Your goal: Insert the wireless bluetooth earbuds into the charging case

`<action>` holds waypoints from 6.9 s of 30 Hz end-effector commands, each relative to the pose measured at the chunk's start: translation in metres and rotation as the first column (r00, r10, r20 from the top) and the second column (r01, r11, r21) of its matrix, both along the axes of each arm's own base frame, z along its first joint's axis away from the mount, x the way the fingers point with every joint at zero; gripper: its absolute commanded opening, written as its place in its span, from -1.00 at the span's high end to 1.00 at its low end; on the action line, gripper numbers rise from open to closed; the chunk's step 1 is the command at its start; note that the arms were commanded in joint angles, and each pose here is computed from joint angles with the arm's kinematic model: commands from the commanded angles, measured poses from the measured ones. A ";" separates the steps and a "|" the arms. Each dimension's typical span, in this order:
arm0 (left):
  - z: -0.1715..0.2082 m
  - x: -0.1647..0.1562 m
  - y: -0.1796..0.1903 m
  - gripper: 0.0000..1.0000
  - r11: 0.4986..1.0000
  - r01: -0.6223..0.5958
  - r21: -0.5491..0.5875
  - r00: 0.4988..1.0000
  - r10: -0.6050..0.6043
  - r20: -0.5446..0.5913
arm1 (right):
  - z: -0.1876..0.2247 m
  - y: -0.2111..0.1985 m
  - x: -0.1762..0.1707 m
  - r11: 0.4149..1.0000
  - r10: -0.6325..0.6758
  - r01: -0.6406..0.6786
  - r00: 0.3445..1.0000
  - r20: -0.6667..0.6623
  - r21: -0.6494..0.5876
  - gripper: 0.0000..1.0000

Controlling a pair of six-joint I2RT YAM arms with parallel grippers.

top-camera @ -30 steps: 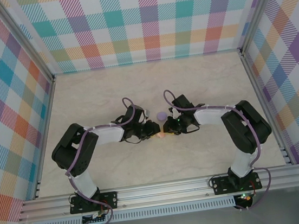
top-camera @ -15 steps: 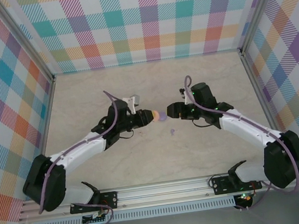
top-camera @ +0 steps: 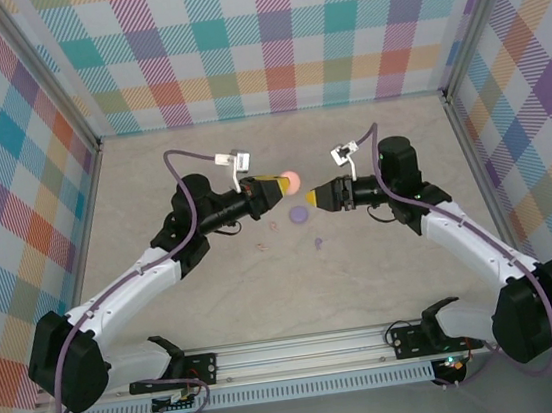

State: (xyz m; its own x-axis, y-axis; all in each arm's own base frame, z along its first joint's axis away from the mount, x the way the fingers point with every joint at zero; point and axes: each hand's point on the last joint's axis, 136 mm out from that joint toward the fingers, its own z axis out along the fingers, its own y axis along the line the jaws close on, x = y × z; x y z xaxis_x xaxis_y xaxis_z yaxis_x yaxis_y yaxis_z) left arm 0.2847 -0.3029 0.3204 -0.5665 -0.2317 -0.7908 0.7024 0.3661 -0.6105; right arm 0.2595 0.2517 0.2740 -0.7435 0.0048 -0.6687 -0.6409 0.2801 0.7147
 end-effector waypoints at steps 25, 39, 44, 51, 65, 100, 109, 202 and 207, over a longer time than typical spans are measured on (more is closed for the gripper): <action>0.042 -0.024 -0.006 0.60 0.990 0.119 -0.082 0.987 -0.109 0.114 | 0.068 0.019 -0.007 0.980 0.135 -0.157 0.977 0.167 0.125 0.04; 0.038 -0.023 -0.008 0.61 0.990 0.117 -0.082 0.988 -0.108 0.109 | 0.070 0.024 -0.011 0.976 0.158 -0.181 0.972 0.173 0.125 0.33; 0.037 -0.022 -0.009 0.61 0.990 0.119 -0.080 0.988 -0.110 0.108 | 0.069 0.025 -0.010 0.976 0.161 -0.182 0.973 0.167 0.123 0.44; 0.027 -0.018 -0.005 0.37 0.996 0.080 -0.042 0.994 -0.077 0.078 | 0.068 0.021 -0.009 0.988 0.122 -0.137 0.978 0.168 0.077 0.68; 0.025 -0.034 0.000 -0.15 0.979 0.196 0.056 0.980 -0.197 0.008 | 0.068 0.013 -0.029 0.983 0.182 -0.181 0.964 0.193 -0.024 0.70; 0.009 -0.044 -0.016 0.67 0.943 0.311 0.121 0.950 -0.312 -0.009 | 0.065 0.012 -0.025 0.988 0.138 -0.122 0.969 0.206 -0.091 0.10; 0.000 -0.045 -0.003 0.72 0.935 0.208 0.289 0.905 -0.296 0.306 | 0.066 -0.002 -0.029 0.982 0.073 -0.032 0.973 0.219 -0.187 -0.26; 0.040 -0.093 0.035 0.71 0.976 0.139 0.169 0.922 -0.189 0.337 | -0.199 0.085 0.091 0.666 -0.190 -0.085 0.941 -0.279 -0.741 0.19; 0.039 -0.095 0.036 0.70 0.976 0.141 0.166 0.923 -0.191 0.334 | -0.217 0.086 0.098 0.597 -0.227 -0.076 0.939 -0.259 -0.799 0.23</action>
